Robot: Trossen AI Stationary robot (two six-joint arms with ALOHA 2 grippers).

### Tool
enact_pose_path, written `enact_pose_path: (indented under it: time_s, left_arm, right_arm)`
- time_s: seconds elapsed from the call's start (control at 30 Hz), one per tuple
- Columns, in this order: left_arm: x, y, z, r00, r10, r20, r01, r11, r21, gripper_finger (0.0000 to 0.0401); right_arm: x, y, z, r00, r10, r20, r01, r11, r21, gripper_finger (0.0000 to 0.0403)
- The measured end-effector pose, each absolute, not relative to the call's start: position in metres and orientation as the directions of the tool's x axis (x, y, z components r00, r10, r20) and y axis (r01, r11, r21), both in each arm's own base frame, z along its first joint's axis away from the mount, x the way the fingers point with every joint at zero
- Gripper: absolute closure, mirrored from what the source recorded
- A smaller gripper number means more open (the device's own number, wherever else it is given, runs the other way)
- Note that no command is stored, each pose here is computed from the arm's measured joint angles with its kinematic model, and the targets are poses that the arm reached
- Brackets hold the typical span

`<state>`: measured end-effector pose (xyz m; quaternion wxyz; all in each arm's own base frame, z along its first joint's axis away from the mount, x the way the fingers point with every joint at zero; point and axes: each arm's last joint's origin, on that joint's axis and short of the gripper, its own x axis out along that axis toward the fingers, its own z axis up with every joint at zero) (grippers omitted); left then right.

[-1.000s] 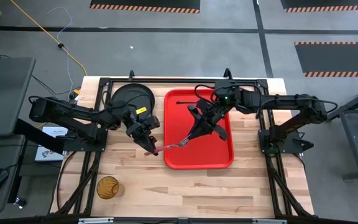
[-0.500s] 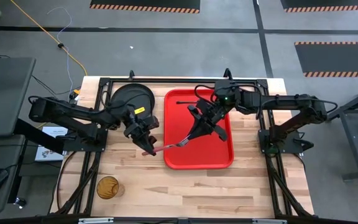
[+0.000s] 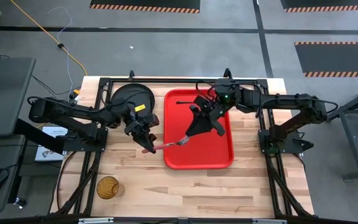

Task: Pick and place plate/cup/fork/spoon on tray
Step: Put the pink fork on the red tray to the bottom of the black spoon

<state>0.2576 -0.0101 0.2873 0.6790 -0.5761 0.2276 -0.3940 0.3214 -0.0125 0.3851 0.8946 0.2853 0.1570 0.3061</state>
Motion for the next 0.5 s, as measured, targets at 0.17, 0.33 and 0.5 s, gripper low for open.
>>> enact_pose_path:
  time_s: [0.17, 0.33, 0.5]
  left_arm:
    - [0.257, -0.005, 0.288, 0.591, -0.793, 0.147, 0.282, 0.033, -0.959, 0.0339]
    - [0.255, 0.005, 0.288, 0.575, -0.807, 0.133, 0.283, 0.044, -0.958, 0.0339]
    - [0.25, 0.028, 0.29, 0.601, -0.79, 0.121, 0.286, 0.071, -0.956, 0.0339]
  right_arm:
    - [0.319, -0.019, 0.386, 0.769, 0.629, -0.112, -0.424, 0.634, 0.647, 0.0268]
    - [0.308, -0.032, 0.386, 0.752, 0.643, -0.145, -0.386, 0.608, 0.694, 0.0201]
    - [0.279, -0.046, 0.383, 0.786, 0.549, -0.286, -0.204, 0.666, 0.718, 0.0176]
